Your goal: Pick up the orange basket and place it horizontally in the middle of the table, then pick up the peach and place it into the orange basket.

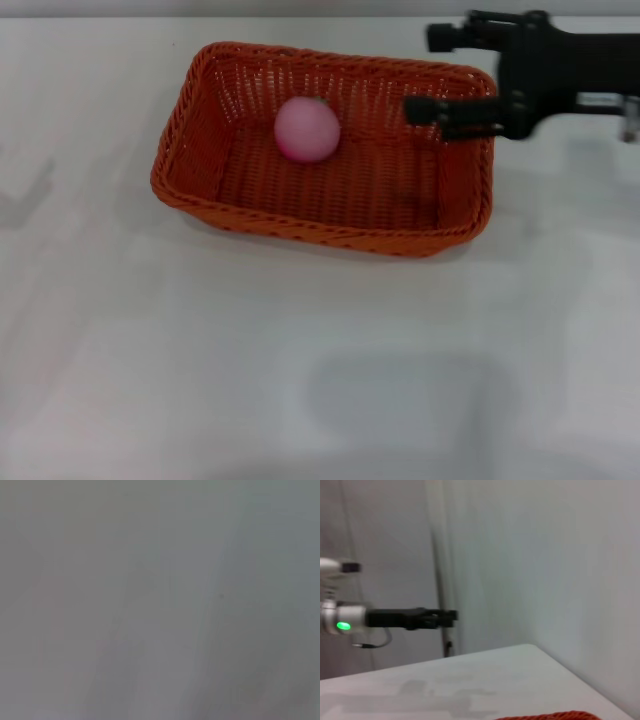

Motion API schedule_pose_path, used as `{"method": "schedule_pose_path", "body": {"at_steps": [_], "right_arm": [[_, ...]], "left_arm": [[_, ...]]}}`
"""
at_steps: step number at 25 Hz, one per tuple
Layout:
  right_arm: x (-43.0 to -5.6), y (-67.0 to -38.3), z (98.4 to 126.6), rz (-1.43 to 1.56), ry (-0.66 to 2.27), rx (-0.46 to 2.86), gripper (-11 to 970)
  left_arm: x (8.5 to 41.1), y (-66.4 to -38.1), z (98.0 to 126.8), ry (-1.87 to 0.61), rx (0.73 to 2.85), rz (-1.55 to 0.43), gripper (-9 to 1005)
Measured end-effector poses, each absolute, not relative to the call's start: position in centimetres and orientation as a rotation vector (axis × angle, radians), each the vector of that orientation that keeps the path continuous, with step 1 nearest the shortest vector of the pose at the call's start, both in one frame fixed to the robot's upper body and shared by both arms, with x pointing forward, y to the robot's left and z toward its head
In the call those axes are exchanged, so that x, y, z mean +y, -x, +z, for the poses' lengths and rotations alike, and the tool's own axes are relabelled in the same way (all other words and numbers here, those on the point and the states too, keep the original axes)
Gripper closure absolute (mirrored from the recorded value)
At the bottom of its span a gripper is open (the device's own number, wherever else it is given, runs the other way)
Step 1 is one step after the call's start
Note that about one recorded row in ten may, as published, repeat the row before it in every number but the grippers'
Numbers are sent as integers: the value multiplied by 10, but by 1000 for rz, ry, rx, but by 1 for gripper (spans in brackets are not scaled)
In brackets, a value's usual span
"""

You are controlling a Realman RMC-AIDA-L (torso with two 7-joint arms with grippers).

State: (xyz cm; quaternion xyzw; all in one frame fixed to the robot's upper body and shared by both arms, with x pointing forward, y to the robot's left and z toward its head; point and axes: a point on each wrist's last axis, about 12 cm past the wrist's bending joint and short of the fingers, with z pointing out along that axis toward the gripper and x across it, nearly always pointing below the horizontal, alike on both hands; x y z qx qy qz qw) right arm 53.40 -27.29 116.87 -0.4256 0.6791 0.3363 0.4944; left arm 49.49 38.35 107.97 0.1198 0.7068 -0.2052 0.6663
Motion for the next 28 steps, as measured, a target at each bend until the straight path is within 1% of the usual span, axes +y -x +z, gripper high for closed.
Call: {"method": "schedule_pose_path", "body": {"at_steps": [5,12,14,20,28], "right_arm": [[-302,-515,1171,803,968,1632,86],[-343,-494,1152,739,789,1605,87],[-360,-482,1141,715,710,1594,87],[-396,-449,1105,624,509,1523,88],[-412,-416,1060,416,233,1472,88]], "left_arm": [[389,-493,1080,-248,1588,-439,210],[399,-484,1079,-208,1572,-382,211],[401,-482,1078,-194,1555,-364,211],[407,-474,1077,-179,1521,-302,211],[413,-462,1070,-128,1489,-235,210]]}}
